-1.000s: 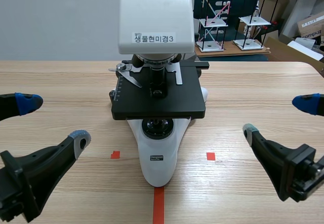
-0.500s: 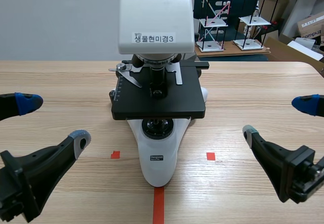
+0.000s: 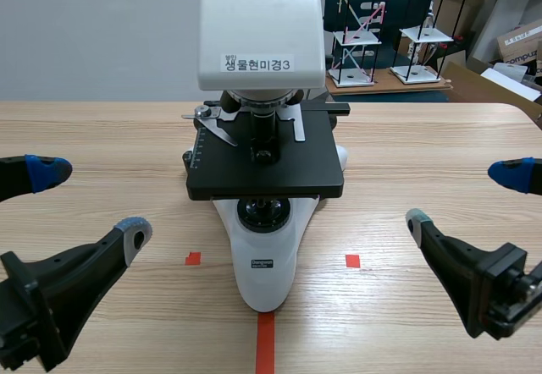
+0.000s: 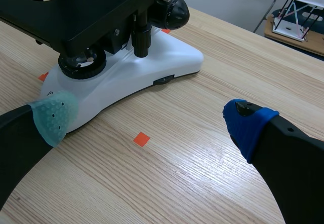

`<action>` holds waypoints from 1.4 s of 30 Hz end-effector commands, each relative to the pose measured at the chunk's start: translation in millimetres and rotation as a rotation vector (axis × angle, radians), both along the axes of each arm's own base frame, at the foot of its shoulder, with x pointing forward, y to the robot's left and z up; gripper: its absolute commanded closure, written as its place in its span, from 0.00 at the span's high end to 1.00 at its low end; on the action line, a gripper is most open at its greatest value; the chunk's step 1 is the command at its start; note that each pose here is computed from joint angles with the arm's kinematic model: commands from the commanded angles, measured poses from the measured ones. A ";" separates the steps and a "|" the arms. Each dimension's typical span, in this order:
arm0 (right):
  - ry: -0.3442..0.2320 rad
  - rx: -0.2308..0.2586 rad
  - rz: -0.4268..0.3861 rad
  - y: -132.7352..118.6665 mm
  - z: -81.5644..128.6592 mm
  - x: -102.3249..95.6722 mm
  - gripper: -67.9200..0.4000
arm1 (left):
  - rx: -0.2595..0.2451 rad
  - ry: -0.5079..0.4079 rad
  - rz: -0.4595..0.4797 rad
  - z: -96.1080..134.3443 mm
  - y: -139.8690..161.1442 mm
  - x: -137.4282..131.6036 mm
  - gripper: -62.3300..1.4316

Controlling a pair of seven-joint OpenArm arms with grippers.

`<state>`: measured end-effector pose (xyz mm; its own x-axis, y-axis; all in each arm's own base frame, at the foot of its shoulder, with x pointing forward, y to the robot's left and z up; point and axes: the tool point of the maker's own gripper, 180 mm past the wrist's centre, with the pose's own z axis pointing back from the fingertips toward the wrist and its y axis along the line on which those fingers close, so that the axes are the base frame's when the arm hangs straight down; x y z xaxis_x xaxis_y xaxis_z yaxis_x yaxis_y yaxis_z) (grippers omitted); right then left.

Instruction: Point at the fine focus knob

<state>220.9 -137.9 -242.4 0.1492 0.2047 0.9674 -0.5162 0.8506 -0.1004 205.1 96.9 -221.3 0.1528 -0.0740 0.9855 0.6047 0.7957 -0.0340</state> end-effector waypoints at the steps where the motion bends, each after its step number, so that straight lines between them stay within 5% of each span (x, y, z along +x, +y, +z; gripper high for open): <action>1: -0.035 0.011 -0.002 -0.7 9.3 4.4 0.93 | -0.017 -0.027 -0.004 8.9 -2.0 1.2 1.00; 7: -0.033 0.010 -0.002 -0.7 9.0 4.3 0.89 | -0.017 -0.027 -0.004 8.9 -2.0 1.2 1.00; 17: -0.012 -0.060 -0.049 -11.4 -0.7 8.6 0.04 | -0.017 -0.027 -0.004 9.0 -2.0 1.2 1.00; 28: -0.024 -0.089 -0.207 -71.7 -29.8 48.4 0.03 | -0.017 -0.027 -0.004 9.1 -2.0 1.3 1.00; 42: -0.115 0.066 -0.218 -109.5 -29.5 119.8 0.01 | -0.016 -0.027 -0.004 9.0 -2.0 1.3 1.00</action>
